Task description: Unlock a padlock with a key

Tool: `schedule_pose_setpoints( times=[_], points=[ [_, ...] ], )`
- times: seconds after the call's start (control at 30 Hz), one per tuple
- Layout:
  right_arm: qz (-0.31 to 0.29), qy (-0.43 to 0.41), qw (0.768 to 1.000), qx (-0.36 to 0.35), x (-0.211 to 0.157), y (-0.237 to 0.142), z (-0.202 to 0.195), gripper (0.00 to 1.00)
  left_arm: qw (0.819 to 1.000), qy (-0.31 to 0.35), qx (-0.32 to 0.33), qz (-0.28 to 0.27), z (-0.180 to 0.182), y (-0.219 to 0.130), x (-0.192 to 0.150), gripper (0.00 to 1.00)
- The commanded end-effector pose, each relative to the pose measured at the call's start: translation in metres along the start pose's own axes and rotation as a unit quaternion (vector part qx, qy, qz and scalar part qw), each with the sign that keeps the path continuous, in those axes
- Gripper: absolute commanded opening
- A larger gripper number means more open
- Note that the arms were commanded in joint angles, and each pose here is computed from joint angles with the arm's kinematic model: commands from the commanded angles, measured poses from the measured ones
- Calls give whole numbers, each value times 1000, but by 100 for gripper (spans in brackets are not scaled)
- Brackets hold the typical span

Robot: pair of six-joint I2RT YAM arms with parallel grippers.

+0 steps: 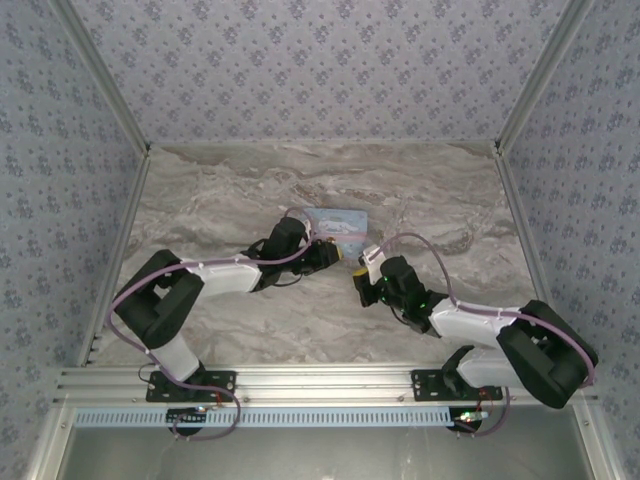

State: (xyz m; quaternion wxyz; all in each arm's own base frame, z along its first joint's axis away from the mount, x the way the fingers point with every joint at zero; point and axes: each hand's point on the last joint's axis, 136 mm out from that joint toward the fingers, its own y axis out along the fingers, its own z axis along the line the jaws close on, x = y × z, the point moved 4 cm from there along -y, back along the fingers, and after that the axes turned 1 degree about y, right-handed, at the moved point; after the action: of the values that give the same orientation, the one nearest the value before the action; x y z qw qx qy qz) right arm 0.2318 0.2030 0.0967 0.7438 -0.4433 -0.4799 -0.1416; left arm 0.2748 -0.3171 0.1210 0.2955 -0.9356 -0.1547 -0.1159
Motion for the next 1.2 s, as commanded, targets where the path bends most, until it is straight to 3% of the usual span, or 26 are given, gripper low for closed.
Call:
schedule_pose_setpoints(
  times=[0.0,1.17],
  points=[
    [-26,-7,1000,-10,9,1,0,0,999,4,-49,-19,-35,-11,11,22],
    [-66,13,998,-7,30,14,1,0,998,-22,-51,-27,-39,-14,14,21]
  ],
)
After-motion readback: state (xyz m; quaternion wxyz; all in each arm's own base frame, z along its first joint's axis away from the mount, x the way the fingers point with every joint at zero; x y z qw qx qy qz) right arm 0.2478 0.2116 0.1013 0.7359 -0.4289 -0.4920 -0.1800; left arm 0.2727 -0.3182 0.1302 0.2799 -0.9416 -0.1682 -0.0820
